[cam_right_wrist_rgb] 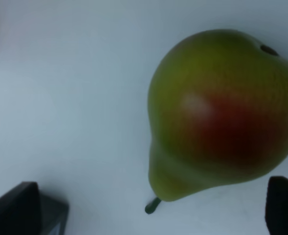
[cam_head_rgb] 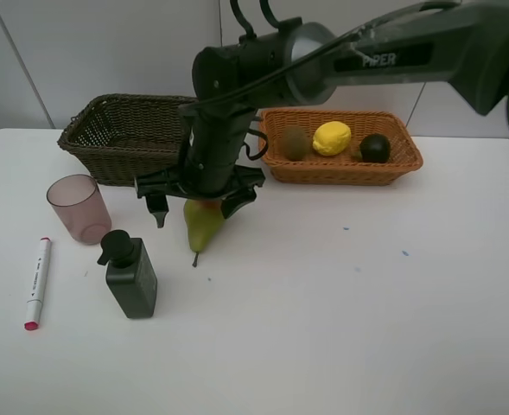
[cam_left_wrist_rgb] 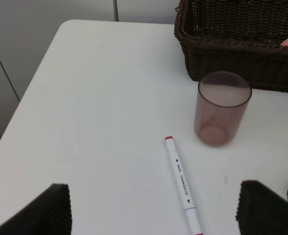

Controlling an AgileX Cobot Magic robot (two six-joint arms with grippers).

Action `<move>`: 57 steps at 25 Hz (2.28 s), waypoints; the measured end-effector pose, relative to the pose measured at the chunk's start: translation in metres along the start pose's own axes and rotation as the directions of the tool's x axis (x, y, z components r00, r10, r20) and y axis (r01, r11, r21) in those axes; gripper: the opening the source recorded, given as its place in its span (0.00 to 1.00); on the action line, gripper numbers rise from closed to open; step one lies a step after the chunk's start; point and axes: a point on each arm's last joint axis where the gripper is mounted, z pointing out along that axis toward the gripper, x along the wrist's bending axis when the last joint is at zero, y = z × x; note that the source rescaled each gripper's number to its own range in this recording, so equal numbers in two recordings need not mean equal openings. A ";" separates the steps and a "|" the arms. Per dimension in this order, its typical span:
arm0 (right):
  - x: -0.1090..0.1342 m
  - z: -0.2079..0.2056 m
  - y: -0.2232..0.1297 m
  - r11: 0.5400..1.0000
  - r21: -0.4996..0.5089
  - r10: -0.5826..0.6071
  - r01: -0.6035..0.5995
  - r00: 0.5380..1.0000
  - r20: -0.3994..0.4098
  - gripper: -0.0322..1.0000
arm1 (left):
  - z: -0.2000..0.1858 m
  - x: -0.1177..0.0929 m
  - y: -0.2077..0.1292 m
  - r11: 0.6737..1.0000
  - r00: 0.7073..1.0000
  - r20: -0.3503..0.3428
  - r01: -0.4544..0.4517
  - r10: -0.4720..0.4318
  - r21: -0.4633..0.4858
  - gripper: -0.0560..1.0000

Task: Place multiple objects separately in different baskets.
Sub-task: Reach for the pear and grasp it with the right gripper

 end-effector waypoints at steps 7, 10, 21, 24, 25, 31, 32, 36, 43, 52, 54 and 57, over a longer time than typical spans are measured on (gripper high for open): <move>0.001 0.000 0.004 0.999 -0.047 -0.012 0.011 1.000 -0.007 1.00 | 0.000 0.004 0.000 1.000 0.999 -0.047 -0.026 0.025 -0.002 0.90; 0.001 0.000 0.006 0.998 -0.062 -0.012 0.011 1.000 -0.014 1.00 | 0.000 0.004 0.000 1.000 0.999 -0.047 -0.026 0.025 -0.002 0.90; -0.006 0.046 -0.002 1.000 -0.014 -0.018 0.018 1.000 0.022 1.00 | 0.000 0.004 0.000 1.000 0.998 -0.048 -0.026 0.026 -0.003 0.90; -0.011 0.049 -0.001 1.000 -0.012 -0.016 0.016 0.999 0.032 1.00 | 0.000 0.004 0.000 1.000 0.998 -0.049 -0.027 0.027 -0.003 0.90; -0.012 0.049 0.000 1.000 -0.013 -0.014 0.014 0.999 0.033 1.00 | 0.000 0.004 0.000 1.000 0.998 -0.049 -0.027 0.027 -0.003 0.90; -0.016 0.049 0.003 0.999 -0.037 -0.032 0.034 0.998 0.048 1.00 | 0.000 0.004 0.000 1.000 0.998 -0.049 -0.027 0.027 -0.003 0.90; -0.018 0.049 0.004 0.999 -0.040 -0.029 0.031 0.998 0.049 1.00 | 0.000 0.004 0.000 1.000 0.998 -0.049 -0.027 0.027 -0.003 0.90; -0.025 0.048 0.010 0.997 -0.070 -0.026 0.030 0.998 0.055 1.00 | 0.000 0.004 0.000 1.000 0.998 -0.049 -0.027 0.027 -0.003 0.90; -0.033 0.048 0.018 0.993 -0.114 -0.015 0.021 0.999 0.049 1.00 | 0.000 0.005 0.000 1.000 0.998 -0.050 -0.027 0.027 -0.003 0.90; -0.032 0.047 0.020 0.991 -0.136 -0.017 0.022 0.999 0.039 1.00 | 0.000 0.005 0.000 1.000 0.998 -0.050 -0.027 0.027 -0.003 0.90; -0.032 0.047 0.020 0.990 -0.136 -0.017 0.022 0.999 0.039 0.96 | 0.000 0.005 0.000 1.000 0.998 -0.050 -0.027 0.027 -0.003 0.90; -0.032 0.050 0.019 0.991 -0.135 -0.015 0.020 0.999 0.038 0.70 | 0.000 0.005 0.000 1.000 0.998 -0.050 -0.027 0.027 -0.003 0.90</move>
